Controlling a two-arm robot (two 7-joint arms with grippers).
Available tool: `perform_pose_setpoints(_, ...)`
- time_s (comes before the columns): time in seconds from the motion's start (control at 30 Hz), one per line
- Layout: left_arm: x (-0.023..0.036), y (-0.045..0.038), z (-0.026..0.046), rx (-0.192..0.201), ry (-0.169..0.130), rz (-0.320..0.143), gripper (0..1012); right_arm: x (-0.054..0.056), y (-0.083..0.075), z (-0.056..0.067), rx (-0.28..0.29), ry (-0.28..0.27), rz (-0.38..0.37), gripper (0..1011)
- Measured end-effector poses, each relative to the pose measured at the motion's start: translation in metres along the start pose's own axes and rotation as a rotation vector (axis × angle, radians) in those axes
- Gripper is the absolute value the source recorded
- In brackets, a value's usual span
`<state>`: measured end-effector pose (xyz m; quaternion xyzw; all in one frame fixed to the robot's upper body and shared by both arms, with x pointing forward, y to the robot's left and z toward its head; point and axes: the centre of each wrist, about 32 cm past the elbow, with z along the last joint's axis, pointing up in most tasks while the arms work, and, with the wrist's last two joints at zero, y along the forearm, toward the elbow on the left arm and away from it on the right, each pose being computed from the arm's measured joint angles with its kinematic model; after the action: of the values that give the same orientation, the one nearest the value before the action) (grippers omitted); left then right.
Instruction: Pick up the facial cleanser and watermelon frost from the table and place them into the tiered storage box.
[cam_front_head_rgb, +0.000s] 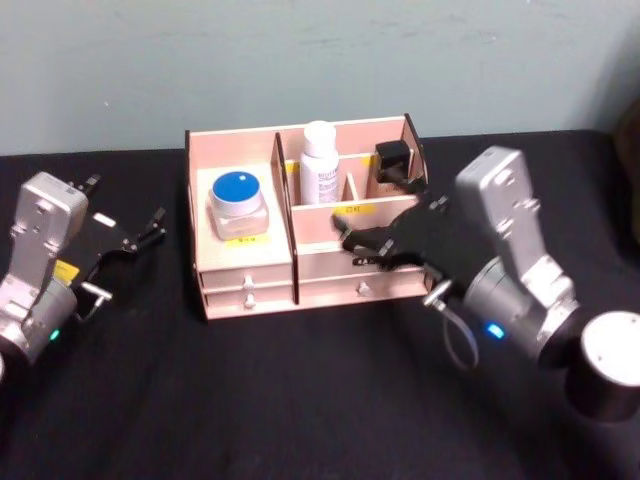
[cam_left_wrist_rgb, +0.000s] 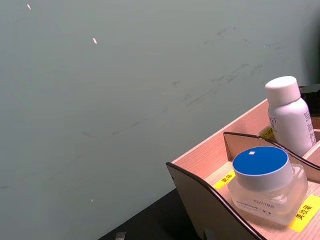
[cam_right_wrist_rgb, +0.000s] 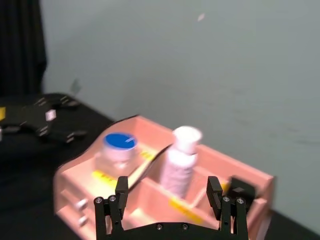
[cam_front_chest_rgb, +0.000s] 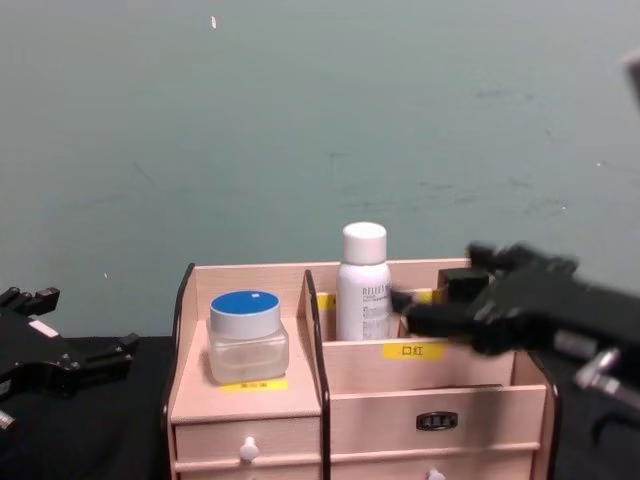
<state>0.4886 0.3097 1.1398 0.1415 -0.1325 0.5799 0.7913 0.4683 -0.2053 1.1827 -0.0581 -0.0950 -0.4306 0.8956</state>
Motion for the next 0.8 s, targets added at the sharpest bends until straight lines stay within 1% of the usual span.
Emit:
perform_pose_setpoints(0.03, 0.0, 0.0, 0.0, 0.0, 0.0, 0.0, 1009, 0.005, -0.001, 0.002, 0.017, -0.001, -0.026, 1002)
perform_pose_setpoints(0.13, 0.0, 0.0, 0.0, 0.0, 0.0, 0.0, 1010, 0.013, -0.003, 0.005, 0.037, -0.004, -0.066, 1002)
perform_pose_setpoints(0.17, 0.0, 0.0, 0.0, 0.0, 0.0, 0.0, 1009, 0.018, -0.004, 0.007, 0.048, -0.006, -0.093, 1002)
perform_pose_setpoints(0.2, 0.0, 0.0, 0.0, 0.0, 0.0, 0.0, 1010, 0.02, -0.004, 0.007, 0.052, -0.006, -0.105, 1002)
perform_pose_setpoints(0.23, 0.0, 0.0, 0.0, 0.0, 0.0, 0.0, 1010, 0.025, -0.004, 0.007, 0.056, -0.006, -0.133, 1002)
perform_pose_setpoints(0.27, 0.0, 0.0, 0.0, 0.0, 0.0, 0.0, 1010, 0.028, -0.004, 0.007, 0.057, -0.006, -0.146, 1002)
perform_pose_setpoints(0.33, -0.0001, 0.0, 0.0, 0.0, 0.0, 0.0, 1009, 0.032, -0.003, 0.005, 0.056, -0.003, -0.175, 1002)
perform_pose_setpoints(0.37, 0.0, 0.0, 0.0, 0.0, 0.0, 0.0, 1010, 0.036, -0.003, 0.003, 0.053, -0.002, -0.2, 1002)
perform_pose_setpoints(0.4, 0.0, 0.0, 0.0, 0.0, 0.0, 0.0, 1010, 0.036, -0.003, 0.003, 0.053, -0.002, -0.2, 1002)
perform_pose_setpoints(0.47, 0.0, 0.0, 0.0, 0.0, 0.0, 0.0, 1010, 0.044, -0.001, -0.002, 0.044, -0.007, -0.256, 1002)
perform_pose_setpoints(0.53, 0.0, 0.0, 0.0, 0.0, 0.0, 0.0, 1010, 0.049, 0.001, -0.005, 0.037, -0.008, -0.28, 1002)
perform_pose_setpoints(0.57, 0.0, 0.0, 0.0, 0.0, 0.0, 0.0, 1010, 0.053, 0.002, -0.008, 0.027, -0.004, -0.3, 1002)
perform_pose_setpoints(0.6, 0.0, 0.0, 0.0, 0.0, 0.0, 0.0, 1010, 0.053, 0.002, -0.008, 0.027, -0.004, -0.3, 1002)
perform_pose_setpoints(0.7, 0.0, 0.0, 0.0, 0.0, 0.0, 0.0, 1010, 0.062, 0.006, -0.016, 0.007, 0.008, -0.33, 1002)
perform_pose_setpoints(0.77, 0.0, 0.0, 0.0, 0.0, 0.0, 0.0, 1009, 0.065, 0.008, -0.019, -0.002, 0.016, -0.339, 1002)
perform_pose_setpoints(0.8, 0.0, 0.0, 0.0, 0.0, 0.0, 0.0, 1010, 0.068, 0.01, -0.022, -0.011, 0.022, -0.349, 1002)
